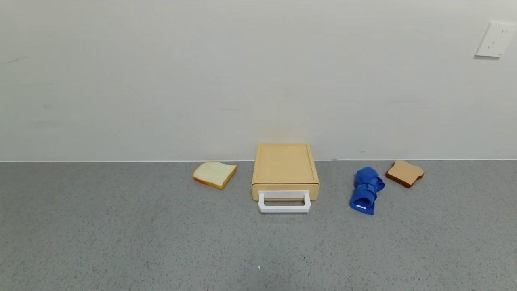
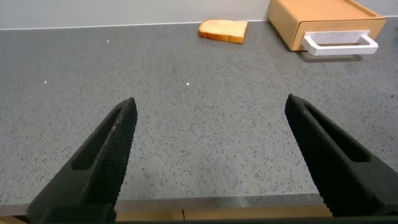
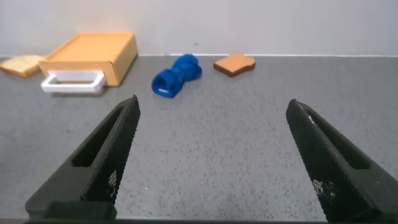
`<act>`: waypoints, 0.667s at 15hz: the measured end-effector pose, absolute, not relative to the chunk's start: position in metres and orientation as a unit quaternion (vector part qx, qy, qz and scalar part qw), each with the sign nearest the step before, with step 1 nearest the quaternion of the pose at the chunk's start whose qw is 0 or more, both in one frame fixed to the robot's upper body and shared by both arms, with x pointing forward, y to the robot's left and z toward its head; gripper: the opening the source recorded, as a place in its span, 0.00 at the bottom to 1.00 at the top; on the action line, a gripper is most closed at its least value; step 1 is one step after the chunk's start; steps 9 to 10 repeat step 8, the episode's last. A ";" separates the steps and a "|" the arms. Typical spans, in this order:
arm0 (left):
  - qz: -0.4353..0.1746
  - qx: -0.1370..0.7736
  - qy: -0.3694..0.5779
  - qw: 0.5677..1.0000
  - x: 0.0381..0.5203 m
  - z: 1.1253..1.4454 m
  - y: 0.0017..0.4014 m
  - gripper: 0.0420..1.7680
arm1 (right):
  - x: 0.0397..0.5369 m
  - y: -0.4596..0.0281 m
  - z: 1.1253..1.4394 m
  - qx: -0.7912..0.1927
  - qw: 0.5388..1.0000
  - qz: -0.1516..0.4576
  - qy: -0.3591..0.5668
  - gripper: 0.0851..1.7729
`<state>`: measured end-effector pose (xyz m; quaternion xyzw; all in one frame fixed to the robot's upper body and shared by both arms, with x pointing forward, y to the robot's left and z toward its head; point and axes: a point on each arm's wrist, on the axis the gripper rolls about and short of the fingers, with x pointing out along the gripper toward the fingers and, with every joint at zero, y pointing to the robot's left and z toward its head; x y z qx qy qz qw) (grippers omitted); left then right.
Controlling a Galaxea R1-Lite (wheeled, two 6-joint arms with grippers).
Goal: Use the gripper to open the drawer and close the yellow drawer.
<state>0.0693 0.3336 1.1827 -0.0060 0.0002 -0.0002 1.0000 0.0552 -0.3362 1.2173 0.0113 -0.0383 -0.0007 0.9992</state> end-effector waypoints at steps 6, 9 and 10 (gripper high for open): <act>0.000 -0.006 0.000 1.000 0.069 1.183 0.334 0.97 | 0.069 -0.337 1.183 0.001 1.000 -0.012 -0.001 0.97; 0.000 -0.005 0.000 1.000 0.069 1.183 0.334 0.97 | 0.069 -0.337 1.182 0.001 1.000 -0.011 0.002 0.97; 0.000 -0.005 0.000 1.000 0.069 1.183 0.334 0.97 | 0.069 -0.337 1.182 0.001 1.000 -0.011 0.002 0.97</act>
